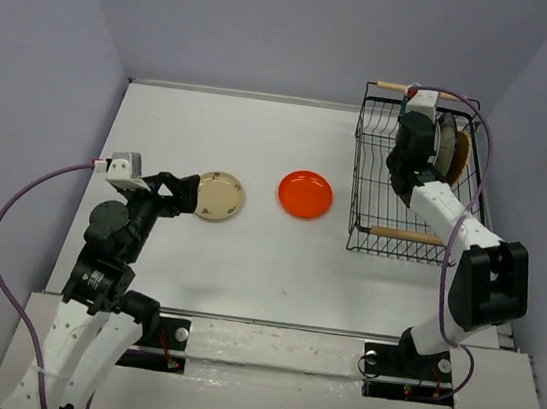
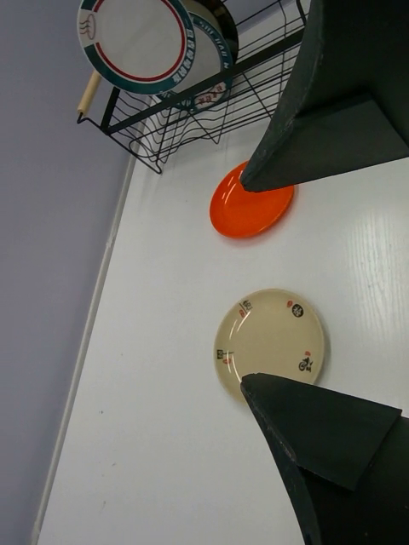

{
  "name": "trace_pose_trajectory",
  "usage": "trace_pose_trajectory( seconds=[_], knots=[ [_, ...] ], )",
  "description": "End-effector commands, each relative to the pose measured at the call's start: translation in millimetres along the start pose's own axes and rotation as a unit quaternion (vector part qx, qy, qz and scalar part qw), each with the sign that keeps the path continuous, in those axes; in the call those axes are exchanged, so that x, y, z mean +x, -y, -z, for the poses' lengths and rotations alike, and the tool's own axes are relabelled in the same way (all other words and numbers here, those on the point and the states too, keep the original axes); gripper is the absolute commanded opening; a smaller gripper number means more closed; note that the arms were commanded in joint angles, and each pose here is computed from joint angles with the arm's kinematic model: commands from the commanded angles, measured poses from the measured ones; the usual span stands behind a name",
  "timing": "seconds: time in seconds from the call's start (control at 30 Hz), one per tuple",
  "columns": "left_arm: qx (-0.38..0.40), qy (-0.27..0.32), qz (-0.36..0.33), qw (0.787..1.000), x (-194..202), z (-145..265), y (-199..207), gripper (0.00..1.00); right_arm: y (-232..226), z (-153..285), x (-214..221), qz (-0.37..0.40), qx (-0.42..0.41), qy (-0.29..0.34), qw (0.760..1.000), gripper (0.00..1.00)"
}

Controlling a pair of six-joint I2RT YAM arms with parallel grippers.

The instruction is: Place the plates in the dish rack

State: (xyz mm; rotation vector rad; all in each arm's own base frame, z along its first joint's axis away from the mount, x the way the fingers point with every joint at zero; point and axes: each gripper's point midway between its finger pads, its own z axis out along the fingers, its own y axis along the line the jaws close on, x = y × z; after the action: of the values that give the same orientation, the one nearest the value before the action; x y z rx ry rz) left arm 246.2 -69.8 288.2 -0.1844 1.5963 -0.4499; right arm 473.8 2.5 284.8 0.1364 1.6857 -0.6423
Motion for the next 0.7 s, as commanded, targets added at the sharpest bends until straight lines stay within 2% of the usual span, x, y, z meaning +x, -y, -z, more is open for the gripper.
trace_pose_trajectory(
  seconds=[0.0, 0.33, 0.67],
  knots=[
    [0.02, 0.026, -0.006, 0.999, -17.1, -1.2, 10.5, 0.99, 11.7, -13.0, -31.0, -0.054, 0.005, 0.032, 0.998, 0.07],
    [0.019, 0.014, -0.007, 1.0, -11.1, -6.3, 10.1, 0.99, -2.4, -37.7, 36.4, -0.045, 0.003, -0.031, 0.999, 0.07],
    [0.019, 0.006, -0.007, 1.0, -6.9, -10.0, 9.6, 0.99, -11.8, -45.2, 79.3, -0.027, 0.013, -0.072, 0.997, 0.07]
  ],
)
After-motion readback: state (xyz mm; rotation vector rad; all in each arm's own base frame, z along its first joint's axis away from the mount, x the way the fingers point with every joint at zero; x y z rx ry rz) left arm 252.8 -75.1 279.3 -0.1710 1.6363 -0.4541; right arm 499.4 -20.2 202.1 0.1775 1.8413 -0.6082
